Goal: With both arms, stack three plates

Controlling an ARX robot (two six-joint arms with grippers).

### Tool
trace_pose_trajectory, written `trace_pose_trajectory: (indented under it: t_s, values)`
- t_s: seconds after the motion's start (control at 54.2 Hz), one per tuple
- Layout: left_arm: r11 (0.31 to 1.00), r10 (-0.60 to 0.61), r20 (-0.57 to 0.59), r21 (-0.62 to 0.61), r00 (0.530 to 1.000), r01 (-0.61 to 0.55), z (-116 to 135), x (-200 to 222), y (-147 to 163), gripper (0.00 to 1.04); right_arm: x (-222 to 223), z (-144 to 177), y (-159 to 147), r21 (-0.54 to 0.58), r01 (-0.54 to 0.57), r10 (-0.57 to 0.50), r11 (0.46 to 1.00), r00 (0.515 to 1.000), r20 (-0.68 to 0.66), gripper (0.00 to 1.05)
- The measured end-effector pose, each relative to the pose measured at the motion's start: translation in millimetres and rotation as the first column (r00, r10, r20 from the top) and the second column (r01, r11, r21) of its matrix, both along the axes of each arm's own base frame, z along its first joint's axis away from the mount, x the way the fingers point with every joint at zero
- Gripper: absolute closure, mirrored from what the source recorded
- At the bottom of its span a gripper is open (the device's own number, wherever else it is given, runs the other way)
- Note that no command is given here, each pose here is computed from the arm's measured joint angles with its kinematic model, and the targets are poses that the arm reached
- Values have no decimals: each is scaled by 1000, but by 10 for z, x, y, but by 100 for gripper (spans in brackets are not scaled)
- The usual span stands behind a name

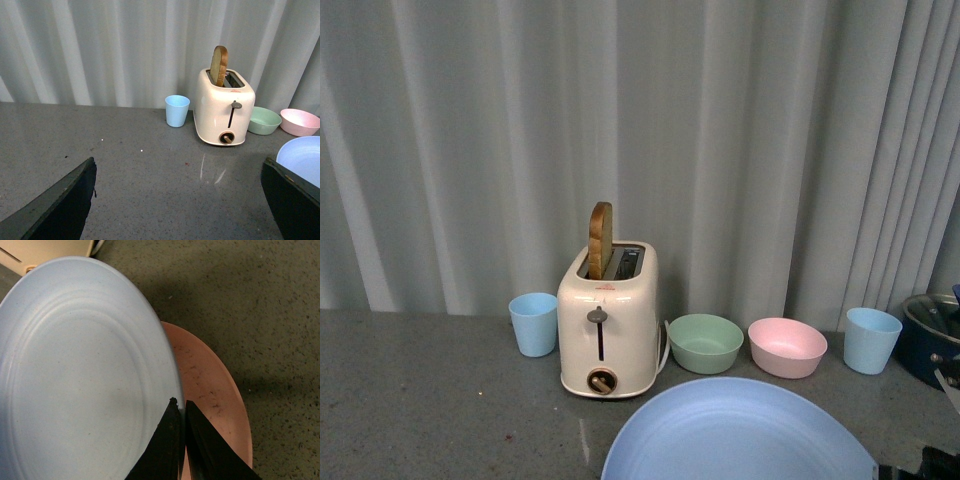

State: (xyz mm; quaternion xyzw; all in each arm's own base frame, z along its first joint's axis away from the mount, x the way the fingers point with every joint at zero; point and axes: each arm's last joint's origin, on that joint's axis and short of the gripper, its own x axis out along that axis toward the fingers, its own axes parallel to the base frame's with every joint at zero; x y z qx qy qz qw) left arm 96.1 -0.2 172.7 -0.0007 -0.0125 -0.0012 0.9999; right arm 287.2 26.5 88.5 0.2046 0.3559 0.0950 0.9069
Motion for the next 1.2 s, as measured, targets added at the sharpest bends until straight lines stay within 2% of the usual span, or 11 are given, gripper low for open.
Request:
trace_pose_trajectory:
  t_s: [1.052,1.108,1.2]
  values:
    - [1000,0,0,0,1000,0,0,0,0,7,-231,-336,-172,18,89,-86,996,988,-129,102]
    - [1000,0,0,0,1000,0,0,0,0,7,-238,-342,-184,19,95,-92,995,986,-139,97]
    - [1000,0,0,0,1000,0,0,0,0,7,-242,-295,-203,21,104,-100,994,986,-132,81]
